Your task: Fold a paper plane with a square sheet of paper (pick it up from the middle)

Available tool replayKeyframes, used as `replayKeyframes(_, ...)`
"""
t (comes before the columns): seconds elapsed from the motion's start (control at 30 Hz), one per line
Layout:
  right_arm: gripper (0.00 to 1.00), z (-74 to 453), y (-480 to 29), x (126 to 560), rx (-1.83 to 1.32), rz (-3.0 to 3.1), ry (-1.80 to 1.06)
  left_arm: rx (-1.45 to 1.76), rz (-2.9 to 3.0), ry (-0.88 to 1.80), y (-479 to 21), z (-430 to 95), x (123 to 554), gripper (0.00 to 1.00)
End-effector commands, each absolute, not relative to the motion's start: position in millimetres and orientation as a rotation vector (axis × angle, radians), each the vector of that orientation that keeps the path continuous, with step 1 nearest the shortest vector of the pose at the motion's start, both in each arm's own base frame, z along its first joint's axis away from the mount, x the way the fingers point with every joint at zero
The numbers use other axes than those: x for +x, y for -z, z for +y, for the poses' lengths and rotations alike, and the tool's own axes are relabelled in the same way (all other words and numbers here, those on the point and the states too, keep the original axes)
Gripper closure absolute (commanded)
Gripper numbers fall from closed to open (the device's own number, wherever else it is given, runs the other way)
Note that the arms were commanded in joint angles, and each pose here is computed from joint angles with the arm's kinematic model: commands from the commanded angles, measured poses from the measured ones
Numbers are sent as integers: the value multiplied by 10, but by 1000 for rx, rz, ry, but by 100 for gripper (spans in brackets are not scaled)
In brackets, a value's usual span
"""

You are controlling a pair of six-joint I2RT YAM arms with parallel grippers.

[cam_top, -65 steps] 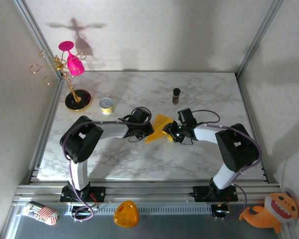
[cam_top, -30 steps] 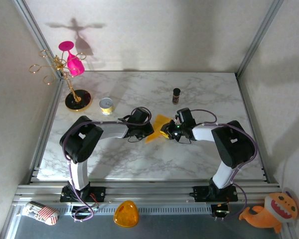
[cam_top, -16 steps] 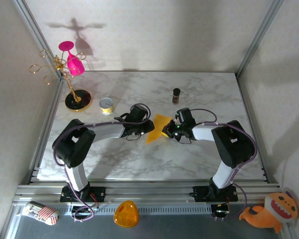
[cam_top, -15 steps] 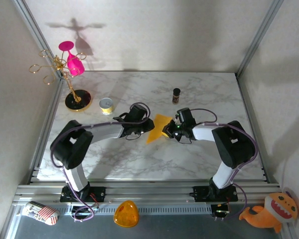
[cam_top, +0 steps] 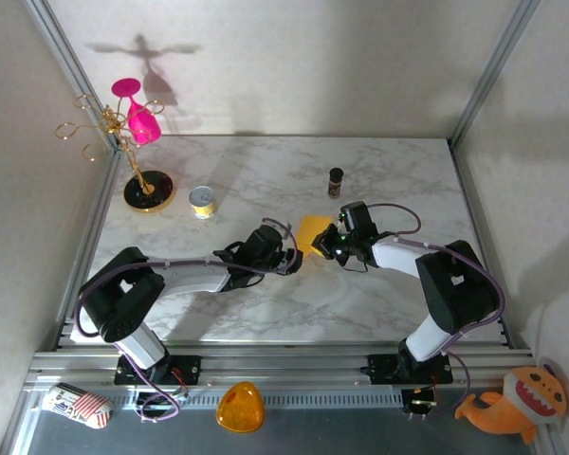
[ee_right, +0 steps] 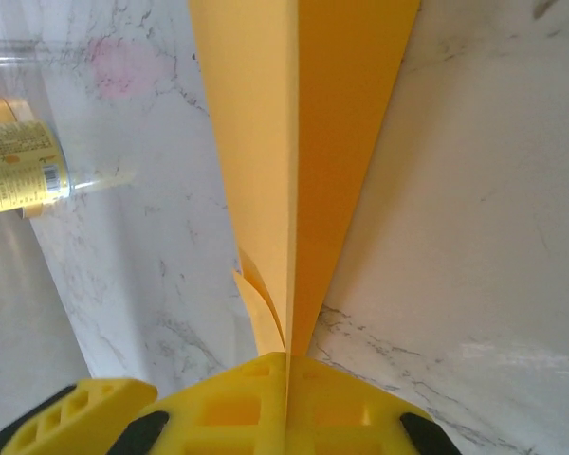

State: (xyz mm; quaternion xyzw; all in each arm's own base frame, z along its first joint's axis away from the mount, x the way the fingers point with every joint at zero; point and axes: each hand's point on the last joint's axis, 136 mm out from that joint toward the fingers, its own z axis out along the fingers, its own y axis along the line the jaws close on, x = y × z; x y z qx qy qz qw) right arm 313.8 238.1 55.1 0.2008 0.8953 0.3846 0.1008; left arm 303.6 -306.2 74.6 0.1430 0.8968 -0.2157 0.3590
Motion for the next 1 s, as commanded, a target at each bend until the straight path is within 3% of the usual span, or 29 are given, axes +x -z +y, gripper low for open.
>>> replayKeyframes(0.0, 98, 2339, -610, 3134, 650, 2644, -1142, 575, 2120, 443, -968, -3200, 3063, 31)
replayKeyframes(0.47, 96, 2306, -712, 3127, 708, 2647, -1195, 885, 2002, 185, -628, -3520, 3070, 37)
replayKeyframes(0.97, 93, 2289, -670, 3094, 758, 2672, -1219, 950, 1993, 142, -412, -3543, 3080, 60)
